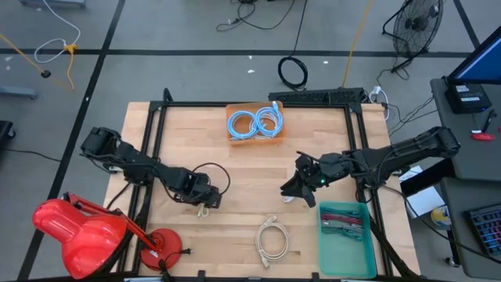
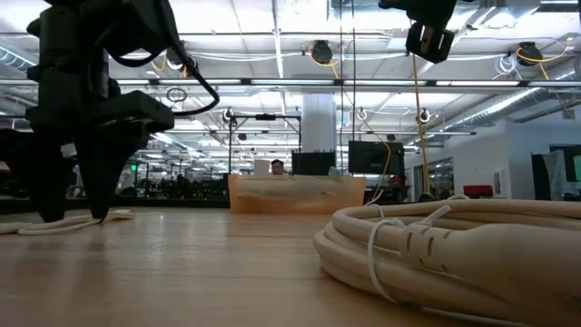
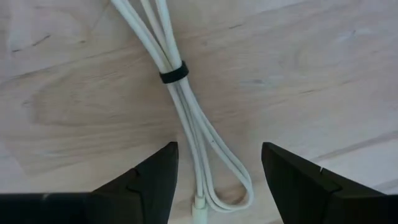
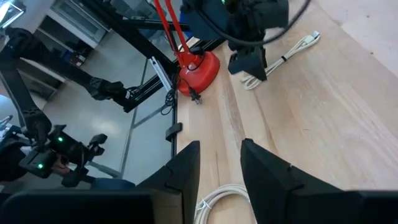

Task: Pick & Place USB Port
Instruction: Put the small yellow charger cable into the green bin

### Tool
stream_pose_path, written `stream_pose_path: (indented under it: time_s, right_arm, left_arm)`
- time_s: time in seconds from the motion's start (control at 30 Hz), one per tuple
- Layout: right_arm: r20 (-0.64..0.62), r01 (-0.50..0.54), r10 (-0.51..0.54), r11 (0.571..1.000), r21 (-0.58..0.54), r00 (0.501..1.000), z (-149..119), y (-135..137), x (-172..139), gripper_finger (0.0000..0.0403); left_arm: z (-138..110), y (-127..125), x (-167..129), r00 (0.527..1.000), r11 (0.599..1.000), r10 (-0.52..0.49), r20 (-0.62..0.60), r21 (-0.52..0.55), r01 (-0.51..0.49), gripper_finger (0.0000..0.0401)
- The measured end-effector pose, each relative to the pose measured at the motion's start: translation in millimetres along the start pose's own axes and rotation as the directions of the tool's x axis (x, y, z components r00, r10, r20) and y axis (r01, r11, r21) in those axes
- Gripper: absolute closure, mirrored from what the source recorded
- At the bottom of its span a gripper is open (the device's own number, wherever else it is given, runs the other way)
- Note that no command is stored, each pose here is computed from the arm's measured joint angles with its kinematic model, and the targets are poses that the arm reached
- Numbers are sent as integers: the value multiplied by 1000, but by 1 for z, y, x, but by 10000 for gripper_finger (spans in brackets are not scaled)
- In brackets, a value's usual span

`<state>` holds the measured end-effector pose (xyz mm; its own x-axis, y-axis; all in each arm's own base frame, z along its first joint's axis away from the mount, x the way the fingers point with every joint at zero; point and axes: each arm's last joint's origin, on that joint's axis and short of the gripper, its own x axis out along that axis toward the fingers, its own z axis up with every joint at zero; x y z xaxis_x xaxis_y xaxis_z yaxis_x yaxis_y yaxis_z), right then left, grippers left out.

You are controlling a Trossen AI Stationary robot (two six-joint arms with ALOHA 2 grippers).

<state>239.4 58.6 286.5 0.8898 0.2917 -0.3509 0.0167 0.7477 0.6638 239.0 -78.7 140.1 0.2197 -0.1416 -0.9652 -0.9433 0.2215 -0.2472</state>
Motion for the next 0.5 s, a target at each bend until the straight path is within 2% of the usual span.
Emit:
stream_pose_path:
  time_s: [0.1,0.17,0.27,0.33,0.4,0.5]
  right_arm:
    - [4,-3,3,1000,-4,1000,0,0,0,298]
    - [5,-5,5,1000,-4,1000,0,0,0,298]
    - [5,-6,6,1000,-4,1000,1,1,0,298]
    - [6,-7,7,1000,-4,1000,1,1,0,298]
    - [7,-9,9,1000,-1,1000,1,1,0,298]
    - [16,-16,16,1000,14,1000,2,1,0,298]
  left_arm:
    - [1,-2,8,1000,1000,24,-20,3,-24,169]
    - [1,-3,10,998,999,47,-30,0,-47,186]
    - [2,-2,8,996,997,81,-32,-8,-81,248]
    - [4,0,8,994,995,96,-45,-11,-97,311]
    - [4,-2,4,996,997,71,-48,16,-70,373]
    - [4,-4,-1,999,999,36,-22,33,-35,386]
